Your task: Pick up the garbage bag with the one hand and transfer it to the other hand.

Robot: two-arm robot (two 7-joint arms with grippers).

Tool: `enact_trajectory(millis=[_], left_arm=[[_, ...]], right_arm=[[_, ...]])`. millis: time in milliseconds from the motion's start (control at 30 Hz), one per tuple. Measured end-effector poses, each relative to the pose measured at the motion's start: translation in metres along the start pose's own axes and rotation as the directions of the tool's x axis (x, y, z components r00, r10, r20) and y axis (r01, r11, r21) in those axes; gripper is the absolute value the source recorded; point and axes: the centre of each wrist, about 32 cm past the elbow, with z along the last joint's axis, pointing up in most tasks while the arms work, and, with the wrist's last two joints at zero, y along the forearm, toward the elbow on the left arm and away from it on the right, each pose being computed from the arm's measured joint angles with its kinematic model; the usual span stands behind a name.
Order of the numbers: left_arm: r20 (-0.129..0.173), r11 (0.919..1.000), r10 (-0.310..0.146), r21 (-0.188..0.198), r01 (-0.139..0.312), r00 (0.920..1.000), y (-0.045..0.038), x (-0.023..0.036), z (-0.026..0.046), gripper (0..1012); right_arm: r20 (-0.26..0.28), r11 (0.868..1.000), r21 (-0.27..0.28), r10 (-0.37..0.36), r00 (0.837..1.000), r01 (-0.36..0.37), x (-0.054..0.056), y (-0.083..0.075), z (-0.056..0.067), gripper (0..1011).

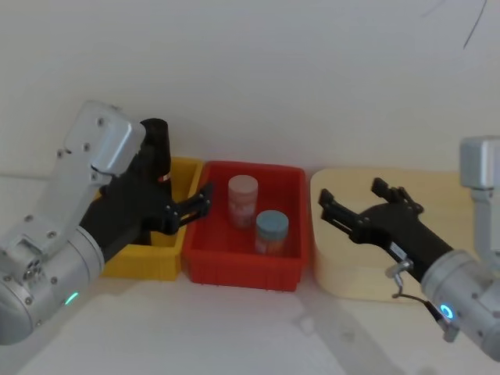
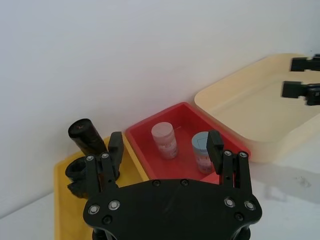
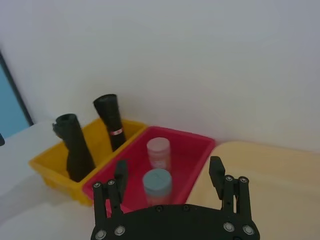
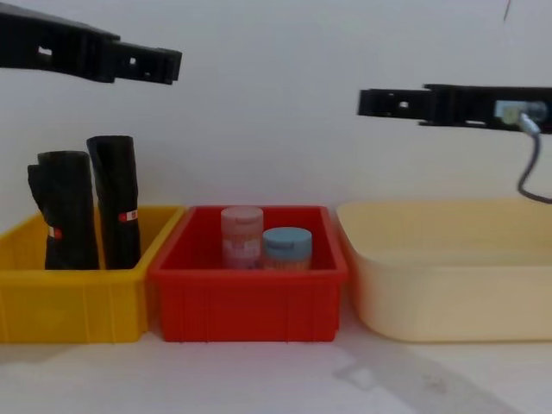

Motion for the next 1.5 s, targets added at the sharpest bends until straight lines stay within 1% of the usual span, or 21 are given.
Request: enact_trajectory(millis=[100, 333, 433, 633, 767, 1000, 1300, 1433, 1467, 1500], left_arm=[[0.003, 1.0000, 0.001, 0.004, -0.001, 1.0000, 0.0047, 0.0003, 0.0043, 1002], [0.006, 1.0000, 0.001, 0.008, -0.001, 1.0000, 0.0102, 0.0004, 0.0090, 1002], [0.007, 1.0000, 0.001, 0.009, -0.001, 1.0000, 0.0114, 0.0003, 0.0100, 1001], [0.009, 0.9999, 0.001, 0.012, -0.001, 1.0000, 0.0140, 0.0004, 0.0122, 1001], [0.009, 0.9999, 0.001, 0.012, -0.001, 1.0000, 0.0150, 0.0003, 0.0131, 1001], [0.010, 0.9999, 0.001, 0.013, -0.001, 0.9999, 0.0161, 0.0003, 0.0142, 1002], [0.011, 0.9999, 0.001, 0.013, -0.001, 0.9999, 0.0165, 0.0004, 0.0152, 1002], [0.012, 0.9999, -0.003, 0.012, 0.003, 0.9999, 0.0125, 0.0016, 0.0176, 1001], [0.010, 0.9999, -0.008, 0.013, 0.007, 0.9999, 0.0096, 0.0028, 0.0193, 1002], [0.008, 0.9999, -0.009, 0.014, 0.009, 0.9999, 0.0083, 0.0033, 0.0200, 1001]], right_arm=[[0.018, 1.000, -0.013, 0.023, 1.000, -0.023, -0.005, 0.007, 0.004, 1000], [0.051, 0.997, -0.036, 0.068, 0.996, -0.066, -0.014, 0.020, 0.010, 1000], [0.062, 0.996, -0.043, 0.083, 0.995, -0.081, -0.017, 0.025, 0.011, 1000], [0.076, 0.993, -0.055, 0.107, 0.991, -0.103, -0.022, 0.033, 0.012, 1000], [0.078, 0.992, -0.065, 0.116, 0.990, -0.111, -0.024, 0.040, 0.009, 1001], [0.077, 0.991, -0.066, 0.118, 0.990, -0.113, -0.024, 0.047, 0.003, 1001], [0.076, 0.992, -0.063, 0.117, 0.990, -0.113, -0.023, 0.052, -0.001, 1000], [0.077, 0.992, -0.062, 0.117, 0.990, -0.112, -0.023, 0.052, -0.001, 1000], [0.077, 0.992, -0.062, 0.115, 0.990, -0.110, -0.023, 0.052, -0.001, 1001], [0.077, 0.992, -0.062, 0.114, 0.991, -0.110, -0.023, 0.052, -0.001, 1000]])
